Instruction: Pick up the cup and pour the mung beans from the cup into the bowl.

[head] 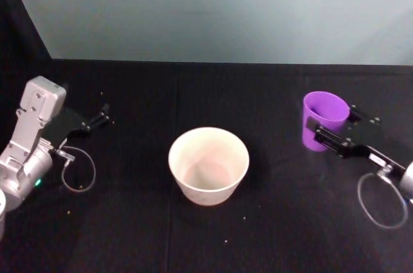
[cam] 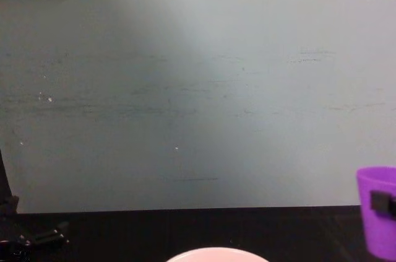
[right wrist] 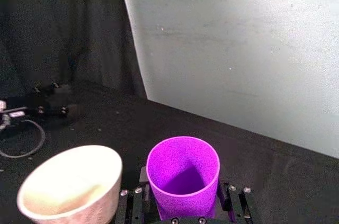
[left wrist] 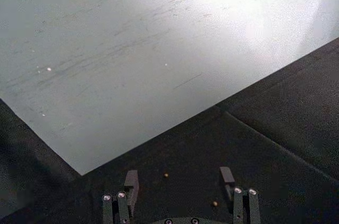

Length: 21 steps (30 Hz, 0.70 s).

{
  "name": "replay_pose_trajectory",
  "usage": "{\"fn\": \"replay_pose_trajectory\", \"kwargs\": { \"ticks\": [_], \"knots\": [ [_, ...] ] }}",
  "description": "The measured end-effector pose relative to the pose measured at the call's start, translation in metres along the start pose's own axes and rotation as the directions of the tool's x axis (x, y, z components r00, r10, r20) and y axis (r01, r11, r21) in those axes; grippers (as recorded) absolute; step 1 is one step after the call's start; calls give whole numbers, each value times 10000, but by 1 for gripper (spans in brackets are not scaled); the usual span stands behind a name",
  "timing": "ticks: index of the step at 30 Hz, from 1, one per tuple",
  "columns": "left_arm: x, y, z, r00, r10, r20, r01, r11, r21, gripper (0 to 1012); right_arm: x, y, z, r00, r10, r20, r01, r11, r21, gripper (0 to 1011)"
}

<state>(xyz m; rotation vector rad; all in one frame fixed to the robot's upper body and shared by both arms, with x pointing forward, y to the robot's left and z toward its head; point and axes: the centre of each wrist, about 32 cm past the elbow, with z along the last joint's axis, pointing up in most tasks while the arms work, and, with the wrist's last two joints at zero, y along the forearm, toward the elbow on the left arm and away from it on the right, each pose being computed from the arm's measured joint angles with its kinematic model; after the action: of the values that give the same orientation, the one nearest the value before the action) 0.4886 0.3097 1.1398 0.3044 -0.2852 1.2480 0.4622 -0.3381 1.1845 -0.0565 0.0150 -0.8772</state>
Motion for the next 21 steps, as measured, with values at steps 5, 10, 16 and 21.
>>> {"fn": "replay_pose_trajectory", "kwargs": {
  "ticks": [5, 10, 16, 21],
  "knots": [
    [0, 0, 0, 10000, -1, 0, 1, 10000, 0, 1000, -36, -168, 145, 9998, 151, 161, -152, 9999, 79, 729],
    [0, 0, 0, 10000, -1, 0, 1, 10000, 1, 1000, -64, -230, 319, 9989, 181, 441, -180, 9998, -36, 729],
    [0, 0, 0, 10000, -1, -1, 1, 10000, 0, 1000, -82, -213, 442, 9973, 171, 718, -159, 9997, -171, 729],
    [0, 0, 0, 10000, -1, 0, 1, 10000, 1, 1000, -84, -201, 453, 9971, 247, 718, -231, 9995, -230, 729]
  ]
}}
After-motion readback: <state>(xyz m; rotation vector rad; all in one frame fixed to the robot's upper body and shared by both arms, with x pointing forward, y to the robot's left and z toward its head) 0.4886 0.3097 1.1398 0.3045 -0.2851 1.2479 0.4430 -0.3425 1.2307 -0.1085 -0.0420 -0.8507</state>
